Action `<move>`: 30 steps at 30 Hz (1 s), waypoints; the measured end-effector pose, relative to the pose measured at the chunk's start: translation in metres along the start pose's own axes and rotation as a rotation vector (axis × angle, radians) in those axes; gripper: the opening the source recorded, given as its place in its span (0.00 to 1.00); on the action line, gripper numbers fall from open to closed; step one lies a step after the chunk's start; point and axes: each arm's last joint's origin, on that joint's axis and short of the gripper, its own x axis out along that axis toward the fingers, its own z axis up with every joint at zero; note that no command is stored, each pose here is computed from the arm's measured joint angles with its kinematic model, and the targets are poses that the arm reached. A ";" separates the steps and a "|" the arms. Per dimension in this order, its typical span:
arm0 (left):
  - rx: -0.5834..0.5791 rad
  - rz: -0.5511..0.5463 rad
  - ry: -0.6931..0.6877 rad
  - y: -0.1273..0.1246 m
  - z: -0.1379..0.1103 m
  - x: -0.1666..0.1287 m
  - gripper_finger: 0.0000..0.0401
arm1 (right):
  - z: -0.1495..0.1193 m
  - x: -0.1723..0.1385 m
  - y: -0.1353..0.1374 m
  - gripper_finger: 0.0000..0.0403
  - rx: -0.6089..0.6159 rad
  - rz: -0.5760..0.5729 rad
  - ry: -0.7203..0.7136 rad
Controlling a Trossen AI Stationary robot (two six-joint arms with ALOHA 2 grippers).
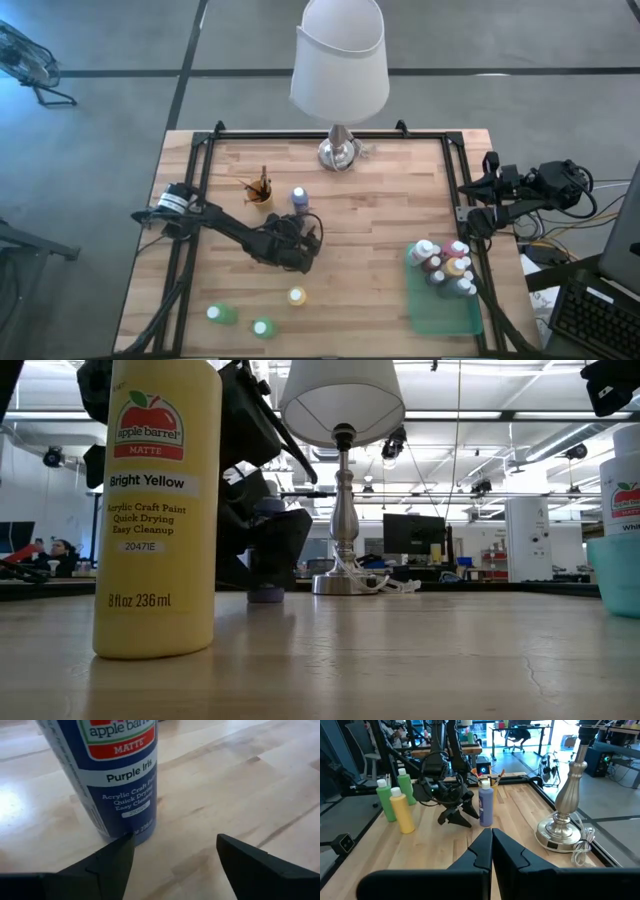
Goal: Pick & Place Paint Supplies
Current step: Put the blue paint bottle into the green bin
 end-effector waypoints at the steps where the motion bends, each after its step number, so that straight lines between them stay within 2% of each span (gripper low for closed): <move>1: -0.001 0.005 -0.006 0.000 0.001 0.001 0.73 | 0.000 0.000 0.000 0.02 0.000 0.000 0.000; 5: -0.008 0.029 -0.038 0.002 0.004 0.004 0.76 | 0.000 0.000 0.000 0.02 0.000 0.000 0.000; 13: -0.029 0.053 -0.084 0.003 0.008 0.008 0.75 | 0.000 0.000 0.000 0.02 0.000 0.000 0.000; 20: -0.006 0.109 -0.192 0.005 0.012 0.007 0.75 | 0.000 0.000 0.000 0.02 0.000 0.001 0.000; 30: 0.018 0.138 -0.250 0.005 0.015 0.008 0.75 | 0.000 0.000 0.000 0.02 0.000 0.000 0.000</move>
